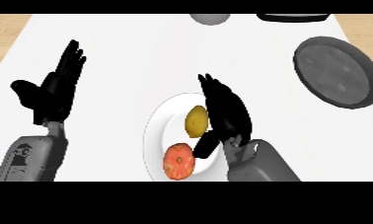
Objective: Pick the lemon from the plate and place it in the pan
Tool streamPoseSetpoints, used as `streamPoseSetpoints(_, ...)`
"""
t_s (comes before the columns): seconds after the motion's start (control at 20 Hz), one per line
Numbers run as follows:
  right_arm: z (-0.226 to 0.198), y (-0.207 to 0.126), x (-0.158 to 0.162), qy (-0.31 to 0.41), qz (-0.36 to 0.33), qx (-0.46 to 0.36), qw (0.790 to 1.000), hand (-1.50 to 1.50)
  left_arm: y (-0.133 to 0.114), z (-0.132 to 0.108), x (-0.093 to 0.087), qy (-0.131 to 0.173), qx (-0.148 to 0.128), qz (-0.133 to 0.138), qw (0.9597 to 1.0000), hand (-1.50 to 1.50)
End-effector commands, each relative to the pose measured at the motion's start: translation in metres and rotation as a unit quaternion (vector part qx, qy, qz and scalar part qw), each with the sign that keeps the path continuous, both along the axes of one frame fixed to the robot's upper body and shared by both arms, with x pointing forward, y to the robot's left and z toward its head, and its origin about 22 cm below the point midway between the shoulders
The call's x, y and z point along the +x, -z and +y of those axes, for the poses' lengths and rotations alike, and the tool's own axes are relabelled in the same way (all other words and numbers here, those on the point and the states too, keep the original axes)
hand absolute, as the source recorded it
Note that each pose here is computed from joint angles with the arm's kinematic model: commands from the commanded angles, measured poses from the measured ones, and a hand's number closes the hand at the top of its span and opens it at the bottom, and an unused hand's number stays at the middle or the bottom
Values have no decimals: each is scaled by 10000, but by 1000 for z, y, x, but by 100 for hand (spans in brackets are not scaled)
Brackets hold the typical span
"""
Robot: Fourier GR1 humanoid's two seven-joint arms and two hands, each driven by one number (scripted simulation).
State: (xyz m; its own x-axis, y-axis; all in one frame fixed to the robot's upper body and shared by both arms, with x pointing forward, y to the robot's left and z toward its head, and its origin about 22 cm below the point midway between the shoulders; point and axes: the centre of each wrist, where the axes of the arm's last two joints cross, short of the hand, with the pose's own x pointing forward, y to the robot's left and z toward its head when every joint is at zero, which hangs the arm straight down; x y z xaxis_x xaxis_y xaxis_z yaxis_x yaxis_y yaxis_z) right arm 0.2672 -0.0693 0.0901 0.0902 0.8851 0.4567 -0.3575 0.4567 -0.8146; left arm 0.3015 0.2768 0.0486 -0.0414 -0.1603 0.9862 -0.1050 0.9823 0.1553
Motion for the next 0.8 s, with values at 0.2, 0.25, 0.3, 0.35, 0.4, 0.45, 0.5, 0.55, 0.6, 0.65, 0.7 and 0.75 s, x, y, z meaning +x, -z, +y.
streamPoseSetpoints(0.2,5,25,19,0,423,-907,9950,-150,-2,5,-2,-20,63,-52,10000,0)
streamPoseSetpoints(0.25,10,13,13,-80,556,-963,9938,-150,2,1,0,15,37,-70,10000,0)
streamPoseSetpoints(0.3,22,12,14,9,528,-993,9937,-150,-24,5,-12,167,10,11,9999,0)
streamPoseSetpoints(0.35,1,9,10,-25,539,-1097,9925,-150,8,6,-14,61,-16,37,10000,0)
streamPoseSetpoints(0.4,14,-6,21,66,534,-1015,9934,-150,10,-7,-4,124,-24,12,9999,0)
streamPoseSetpoints(0.45,25,18,16,57,697,-1061,9919,-150,14,6,-10,-4,-1,4,10000,0)
streamPoseSetpoints(0.5,14,18,17,44,745,-979,9924,-150,4,3,7,50,6,44,10000,0)
streamPoseSetpoints(0.55,28,17,26,82,660,-946,9933,-150,2,12,-11,38,-19,-22,10000,0)
streamPoseSetpoints(0.6,28,30,33,102,639,-962,9933,-150,5,-22,-5,29,-62,-62,10000,0)
streamPoseSetpoints(0.65,21,26,11,-30,761,-979,9923,-150,-7,-2,0,-35,3,83,10000,0)
streamPoseSetpoints(0.7,15,44,36,-30,621,-925,9938,-150,4,-6,-13,92,-36,-34,9999,0)
streamPoseSetpoints(0.75,24,37,37,-2,679,-902,9936,-150,10,-3,-3,106,-45,40,9999,0)
